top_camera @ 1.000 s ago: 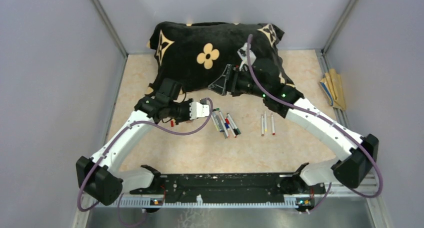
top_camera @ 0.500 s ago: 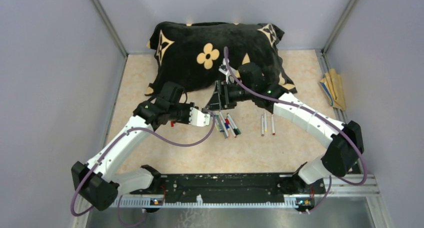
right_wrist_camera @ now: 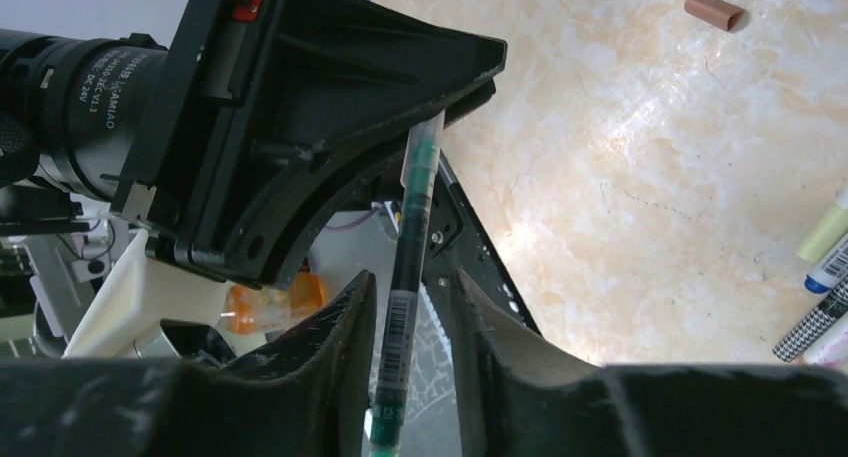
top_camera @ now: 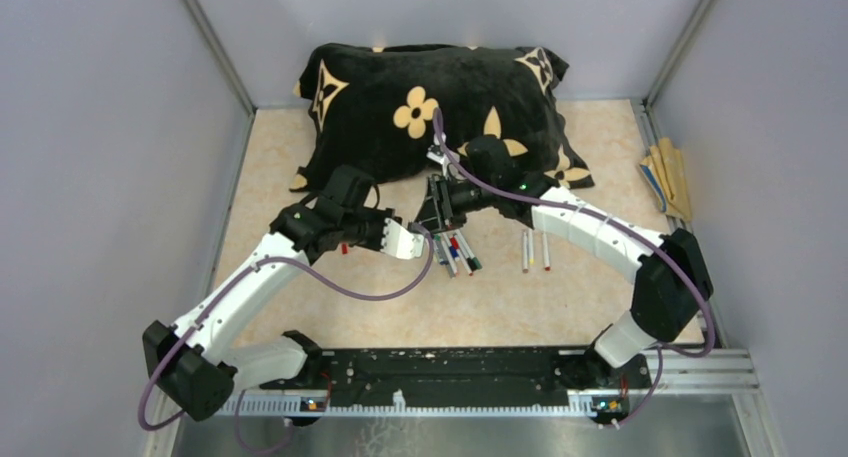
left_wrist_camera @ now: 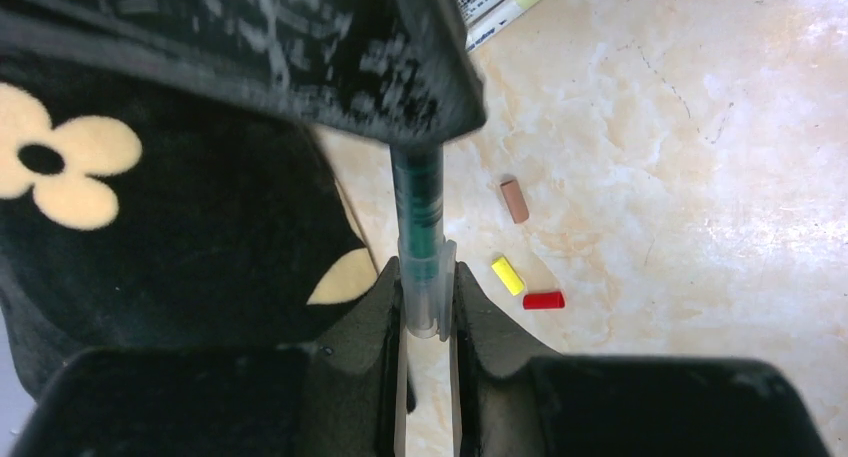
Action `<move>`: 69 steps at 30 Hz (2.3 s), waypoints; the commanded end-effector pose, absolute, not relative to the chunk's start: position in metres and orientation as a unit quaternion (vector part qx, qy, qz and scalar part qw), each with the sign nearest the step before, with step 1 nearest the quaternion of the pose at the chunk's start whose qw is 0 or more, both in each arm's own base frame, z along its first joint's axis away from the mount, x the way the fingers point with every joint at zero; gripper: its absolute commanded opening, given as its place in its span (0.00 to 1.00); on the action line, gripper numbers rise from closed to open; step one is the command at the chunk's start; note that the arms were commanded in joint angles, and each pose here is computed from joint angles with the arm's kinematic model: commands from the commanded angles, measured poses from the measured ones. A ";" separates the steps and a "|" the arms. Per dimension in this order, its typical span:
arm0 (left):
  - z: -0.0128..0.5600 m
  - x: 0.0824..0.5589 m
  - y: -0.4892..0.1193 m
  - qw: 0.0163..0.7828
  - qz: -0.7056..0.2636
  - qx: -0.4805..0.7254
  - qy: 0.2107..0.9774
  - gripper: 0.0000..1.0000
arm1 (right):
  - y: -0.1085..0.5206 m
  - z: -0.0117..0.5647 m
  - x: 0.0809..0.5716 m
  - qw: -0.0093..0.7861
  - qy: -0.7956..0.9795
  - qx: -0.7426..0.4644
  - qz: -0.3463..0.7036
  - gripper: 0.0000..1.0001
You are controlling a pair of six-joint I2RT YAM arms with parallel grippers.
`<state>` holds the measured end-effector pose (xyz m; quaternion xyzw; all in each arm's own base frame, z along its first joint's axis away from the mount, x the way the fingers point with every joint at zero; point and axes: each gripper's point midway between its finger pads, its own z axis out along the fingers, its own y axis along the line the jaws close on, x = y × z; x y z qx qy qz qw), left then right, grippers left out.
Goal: Open the pen caps
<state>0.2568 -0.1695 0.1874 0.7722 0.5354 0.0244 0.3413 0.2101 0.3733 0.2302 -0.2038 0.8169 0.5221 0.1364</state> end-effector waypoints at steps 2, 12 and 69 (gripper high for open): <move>0.190 0.250 -0.179 0.342 0.011 0.788 0.513 0.00 | 0.389 0.240 0.213 0.139 0.792 -0.217 0.553 0.23; 0.192 0.252 -0.182 0.341 0.002 0.785 0.518 0.18 | 0.386 0.225 0.207 0.124 0.796 -0.207 0.554 0.00; 0.104 0.285 -0.141 0.249 -0.039 0.723 0.643 0.00 | 0.203 0.136 0.266 0.419 0.890 -0.019 0.178 0.00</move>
